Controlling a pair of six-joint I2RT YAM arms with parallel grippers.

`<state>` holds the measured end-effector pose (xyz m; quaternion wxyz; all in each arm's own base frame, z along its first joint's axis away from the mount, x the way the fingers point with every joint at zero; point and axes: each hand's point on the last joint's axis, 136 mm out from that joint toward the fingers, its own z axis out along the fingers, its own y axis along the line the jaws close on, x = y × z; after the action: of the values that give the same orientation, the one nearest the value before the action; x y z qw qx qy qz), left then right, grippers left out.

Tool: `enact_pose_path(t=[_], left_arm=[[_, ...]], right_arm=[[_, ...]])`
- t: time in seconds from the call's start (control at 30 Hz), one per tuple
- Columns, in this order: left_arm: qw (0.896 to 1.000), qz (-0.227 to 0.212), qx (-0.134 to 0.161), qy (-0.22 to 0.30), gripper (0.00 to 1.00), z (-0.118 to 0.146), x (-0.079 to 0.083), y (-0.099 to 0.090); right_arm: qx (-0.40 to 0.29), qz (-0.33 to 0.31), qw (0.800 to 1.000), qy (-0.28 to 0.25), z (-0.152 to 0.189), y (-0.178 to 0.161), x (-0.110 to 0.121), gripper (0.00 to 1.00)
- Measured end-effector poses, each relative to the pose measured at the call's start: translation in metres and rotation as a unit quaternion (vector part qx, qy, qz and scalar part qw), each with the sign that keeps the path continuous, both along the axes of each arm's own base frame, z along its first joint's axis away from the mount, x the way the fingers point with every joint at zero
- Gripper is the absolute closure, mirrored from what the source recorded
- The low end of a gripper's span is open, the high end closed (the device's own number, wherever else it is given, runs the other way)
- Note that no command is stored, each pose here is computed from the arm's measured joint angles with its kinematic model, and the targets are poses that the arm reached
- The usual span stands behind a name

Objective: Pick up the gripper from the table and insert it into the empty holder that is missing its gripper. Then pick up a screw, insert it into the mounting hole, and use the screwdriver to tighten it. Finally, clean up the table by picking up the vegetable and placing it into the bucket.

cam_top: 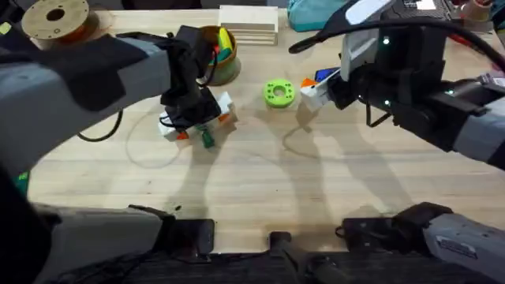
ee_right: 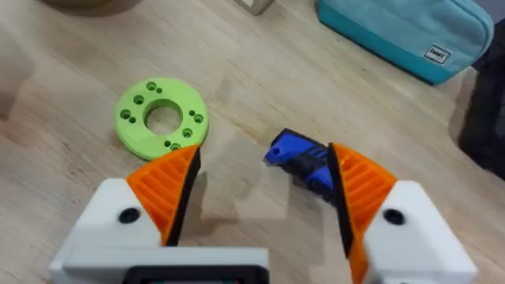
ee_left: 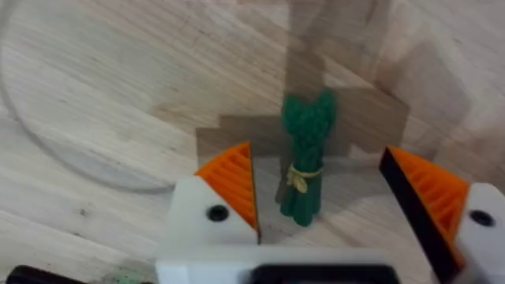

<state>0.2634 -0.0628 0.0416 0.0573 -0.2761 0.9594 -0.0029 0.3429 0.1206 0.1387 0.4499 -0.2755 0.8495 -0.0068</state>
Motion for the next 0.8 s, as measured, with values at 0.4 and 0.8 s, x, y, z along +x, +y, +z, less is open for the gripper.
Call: enact_pose_path(t=[0.4,0.8], left_arm=[[1.000,0.024,0.000,0.012,0.980,-0.007,-0.001,0.000],[0.989,0.015,-0.130,-0.065,0.981,0.087,0.031,-0.040]], right_arm=[[0.000,0.000,1.000,0.000,0.000,0.000,0.000,0.059],[0.000,0.000,1.000,0.000,0.000,0.000,0.000,0.058]])
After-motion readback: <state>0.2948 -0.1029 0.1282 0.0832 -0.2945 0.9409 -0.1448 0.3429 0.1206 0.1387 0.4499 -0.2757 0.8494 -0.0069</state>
